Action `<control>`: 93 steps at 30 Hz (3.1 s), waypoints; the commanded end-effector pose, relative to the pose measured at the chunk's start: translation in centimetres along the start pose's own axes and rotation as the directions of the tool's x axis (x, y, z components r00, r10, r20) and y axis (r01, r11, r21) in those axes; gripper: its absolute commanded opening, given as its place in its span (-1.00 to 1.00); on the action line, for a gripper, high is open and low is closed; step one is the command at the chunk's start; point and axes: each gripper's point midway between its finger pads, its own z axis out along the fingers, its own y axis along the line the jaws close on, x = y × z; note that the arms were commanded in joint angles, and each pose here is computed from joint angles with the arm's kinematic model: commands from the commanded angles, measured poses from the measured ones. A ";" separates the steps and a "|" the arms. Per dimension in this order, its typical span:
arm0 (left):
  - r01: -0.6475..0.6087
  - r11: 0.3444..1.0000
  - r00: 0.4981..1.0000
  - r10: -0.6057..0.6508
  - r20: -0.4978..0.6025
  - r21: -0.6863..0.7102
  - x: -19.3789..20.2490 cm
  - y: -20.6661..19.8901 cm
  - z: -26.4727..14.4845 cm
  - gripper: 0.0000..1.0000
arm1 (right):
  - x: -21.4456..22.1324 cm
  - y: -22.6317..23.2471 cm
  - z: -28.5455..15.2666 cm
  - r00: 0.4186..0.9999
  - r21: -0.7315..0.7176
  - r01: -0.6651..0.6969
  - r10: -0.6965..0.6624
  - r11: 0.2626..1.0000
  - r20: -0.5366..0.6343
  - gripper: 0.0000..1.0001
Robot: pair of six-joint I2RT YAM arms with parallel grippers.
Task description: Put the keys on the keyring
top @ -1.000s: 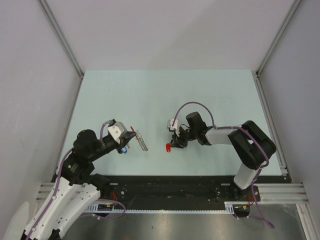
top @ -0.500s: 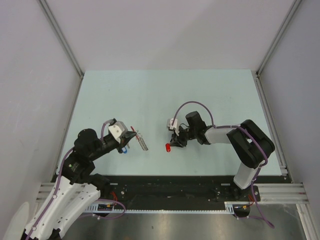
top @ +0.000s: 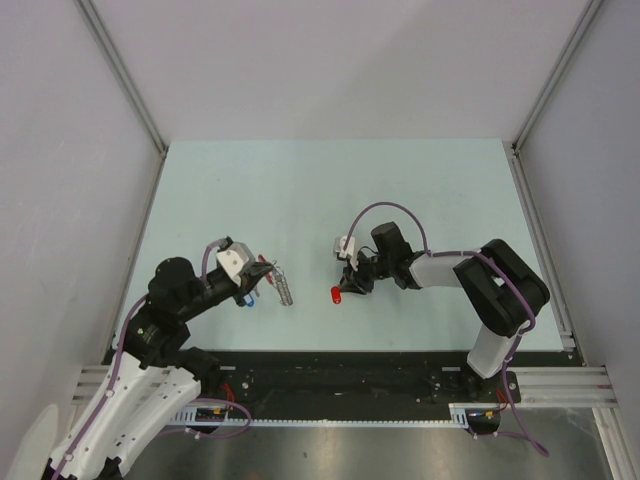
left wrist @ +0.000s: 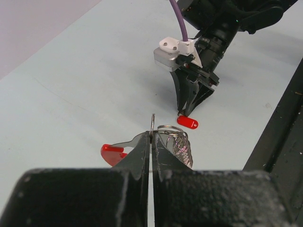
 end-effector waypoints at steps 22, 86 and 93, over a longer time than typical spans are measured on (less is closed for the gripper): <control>-0.008 1.000 0.999 0.007 0.036 0.010 -0.9 0.0 0.2 -0.99 | -1.3 -1.0 1.1 0.999 0.026 0.047 -0.047 0.999 0.017 -0.51; -0.006 1.000 1.000 0.005 0.021 0.029 -0.6 -0.2 0.3 -1.00 | -1.7 -1.4 -1.7 0.997 0.120 0.028 -0.037 0.992 0.074 -0.37; -0.006 1.000 1.000 0.006 0.019 0.031 -0.6 -0.2 0.4 -1.00 | -1.0 -1.6 -1.2 0.998 0.092 0.031 -0.035 0.995 0.050 -0.36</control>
